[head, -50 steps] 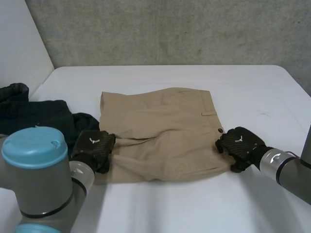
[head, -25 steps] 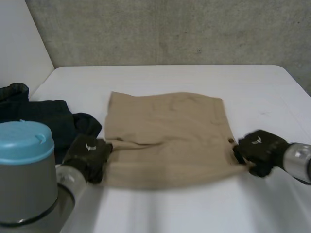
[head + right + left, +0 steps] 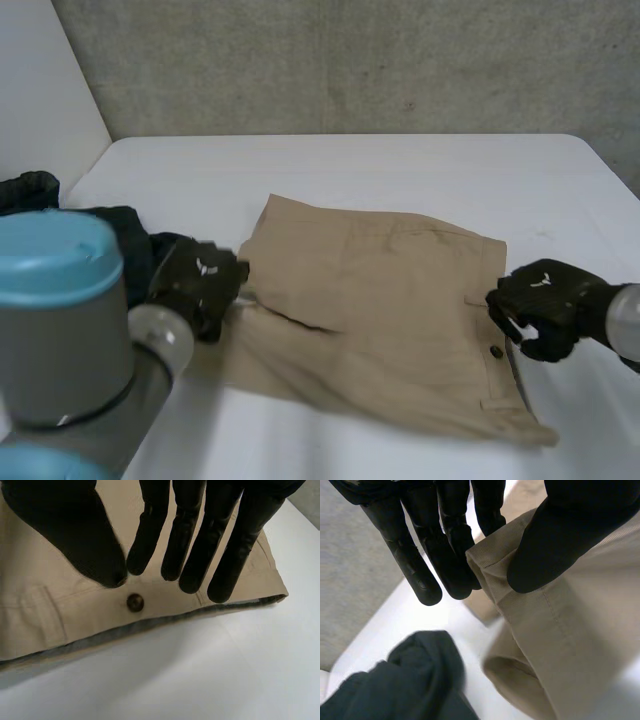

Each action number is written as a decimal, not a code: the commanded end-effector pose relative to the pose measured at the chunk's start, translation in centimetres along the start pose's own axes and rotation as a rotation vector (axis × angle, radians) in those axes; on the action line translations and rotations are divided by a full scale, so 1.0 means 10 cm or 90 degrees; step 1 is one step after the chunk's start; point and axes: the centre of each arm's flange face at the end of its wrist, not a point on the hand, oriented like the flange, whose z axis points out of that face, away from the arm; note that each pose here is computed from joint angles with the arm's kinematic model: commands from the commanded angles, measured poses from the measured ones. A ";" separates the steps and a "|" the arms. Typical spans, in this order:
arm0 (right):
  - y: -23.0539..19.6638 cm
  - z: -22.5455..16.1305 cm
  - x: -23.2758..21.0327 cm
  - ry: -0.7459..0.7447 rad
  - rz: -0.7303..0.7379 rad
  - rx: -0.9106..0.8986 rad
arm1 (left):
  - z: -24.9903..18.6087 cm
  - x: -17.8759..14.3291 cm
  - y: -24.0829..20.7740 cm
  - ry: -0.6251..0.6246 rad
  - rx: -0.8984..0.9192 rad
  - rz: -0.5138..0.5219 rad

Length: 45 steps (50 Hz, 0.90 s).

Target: Fold the laundry.

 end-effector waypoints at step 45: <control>-0.34 0.55 0.17 0.143 0.093 0.103 | 1.11 -0.01 -0.28 -0.072 0.150 0.060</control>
